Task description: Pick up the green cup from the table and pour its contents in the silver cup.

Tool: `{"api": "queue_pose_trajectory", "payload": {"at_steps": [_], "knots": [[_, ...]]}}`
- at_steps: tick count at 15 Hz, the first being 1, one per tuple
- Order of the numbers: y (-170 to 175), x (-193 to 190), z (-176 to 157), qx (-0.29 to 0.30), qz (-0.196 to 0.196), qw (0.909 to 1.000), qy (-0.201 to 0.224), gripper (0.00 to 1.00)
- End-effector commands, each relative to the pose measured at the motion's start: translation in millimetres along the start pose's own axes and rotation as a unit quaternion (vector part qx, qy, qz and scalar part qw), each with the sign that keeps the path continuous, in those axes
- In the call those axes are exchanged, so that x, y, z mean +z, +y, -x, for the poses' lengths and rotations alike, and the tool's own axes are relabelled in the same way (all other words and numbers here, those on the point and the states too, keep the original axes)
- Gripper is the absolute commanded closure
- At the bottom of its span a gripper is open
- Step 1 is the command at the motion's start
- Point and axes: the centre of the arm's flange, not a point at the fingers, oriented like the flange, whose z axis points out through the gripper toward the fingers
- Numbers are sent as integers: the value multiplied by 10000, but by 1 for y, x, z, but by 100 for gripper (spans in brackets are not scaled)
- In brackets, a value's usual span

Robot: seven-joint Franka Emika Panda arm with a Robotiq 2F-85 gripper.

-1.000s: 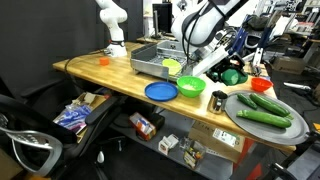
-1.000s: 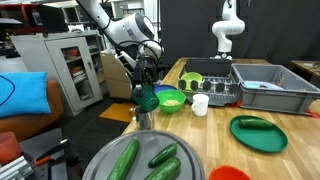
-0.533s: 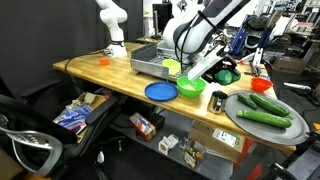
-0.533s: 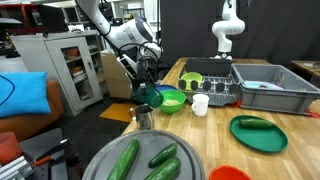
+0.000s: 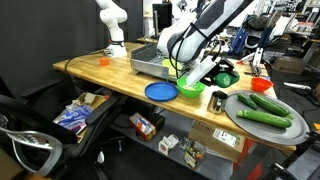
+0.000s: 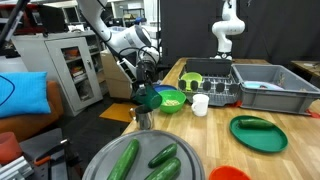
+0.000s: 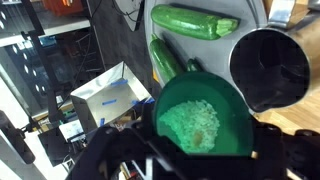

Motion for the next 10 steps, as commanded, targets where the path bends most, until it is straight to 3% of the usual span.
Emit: {"api": "queue_pose_trajectory", "payload": {"at_steps": [1,2,3,10], "knots": [[0,0,0,0,0,10000,0,21],[0,0,0,0,0,10000,0,21],[0,0,0,0,0,10000,0,46],[-1,-2,14,228,224,9992,242,46]]}}
